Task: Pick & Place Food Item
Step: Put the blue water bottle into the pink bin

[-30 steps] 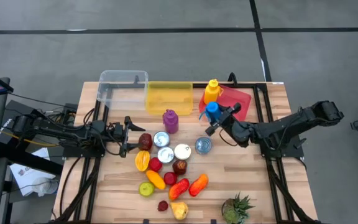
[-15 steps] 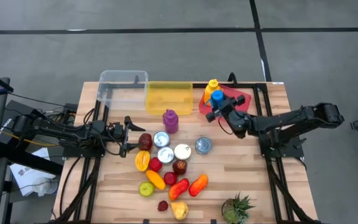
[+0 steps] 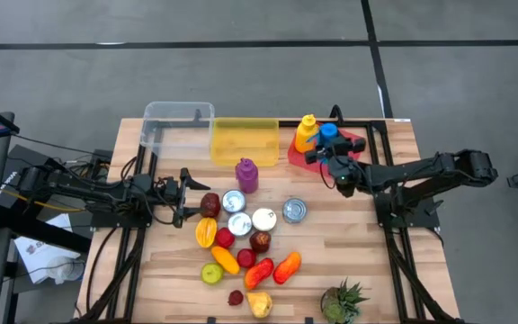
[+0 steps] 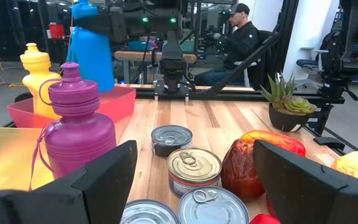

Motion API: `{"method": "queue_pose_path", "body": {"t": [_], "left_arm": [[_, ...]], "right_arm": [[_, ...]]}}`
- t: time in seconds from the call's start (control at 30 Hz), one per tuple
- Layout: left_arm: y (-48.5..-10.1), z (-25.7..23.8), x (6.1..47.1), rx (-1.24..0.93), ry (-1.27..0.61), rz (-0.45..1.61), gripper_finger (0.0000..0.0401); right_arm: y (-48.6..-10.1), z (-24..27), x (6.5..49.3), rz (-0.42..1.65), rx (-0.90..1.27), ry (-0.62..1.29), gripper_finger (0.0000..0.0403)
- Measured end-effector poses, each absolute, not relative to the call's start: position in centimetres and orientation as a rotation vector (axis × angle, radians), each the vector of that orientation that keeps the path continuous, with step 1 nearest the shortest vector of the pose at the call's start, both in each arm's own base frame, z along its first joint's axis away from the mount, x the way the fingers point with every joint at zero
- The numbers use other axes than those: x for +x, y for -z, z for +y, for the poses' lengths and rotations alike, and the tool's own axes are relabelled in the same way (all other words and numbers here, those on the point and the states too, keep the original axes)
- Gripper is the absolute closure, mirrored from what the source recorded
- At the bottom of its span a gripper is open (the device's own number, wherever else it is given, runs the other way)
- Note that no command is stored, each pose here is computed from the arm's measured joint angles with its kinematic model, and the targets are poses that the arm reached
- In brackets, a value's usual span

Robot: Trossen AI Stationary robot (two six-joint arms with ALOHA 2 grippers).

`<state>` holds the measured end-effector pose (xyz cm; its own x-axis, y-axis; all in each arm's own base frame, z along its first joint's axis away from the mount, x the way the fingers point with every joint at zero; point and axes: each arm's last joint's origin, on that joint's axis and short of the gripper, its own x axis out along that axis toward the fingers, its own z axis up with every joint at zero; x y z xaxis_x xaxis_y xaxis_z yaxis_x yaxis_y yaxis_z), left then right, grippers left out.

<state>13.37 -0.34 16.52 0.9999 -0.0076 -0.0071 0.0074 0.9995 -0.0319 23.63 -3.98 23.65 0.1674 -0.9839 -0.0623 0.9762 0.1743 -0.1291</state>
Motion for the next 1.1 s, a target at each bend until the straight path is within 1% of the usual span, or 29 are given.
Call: {"method": "queue_pose_path", "body": {"t": [0.43,0.93,1.1], "left_arm": [[-16.5,-0.4,13.4,-0.034,0.011,0.008,0.0086],[-16.5,-0.4,13.4,-0.034,0.01,0.008,0.0086],[-16.5,-0.4,13.4,-0.034,0.01,0.008,0.0086]], "right_arm": [[-22.1,-6.0,22.3,0.092,0.029,1.573,0.0219],[-21.7,-9.0,21.1,0.142,0.008,1.705,0.022],[-19.7,-9.3,19.9,0.106,0.055,1.73,0.022]]}}
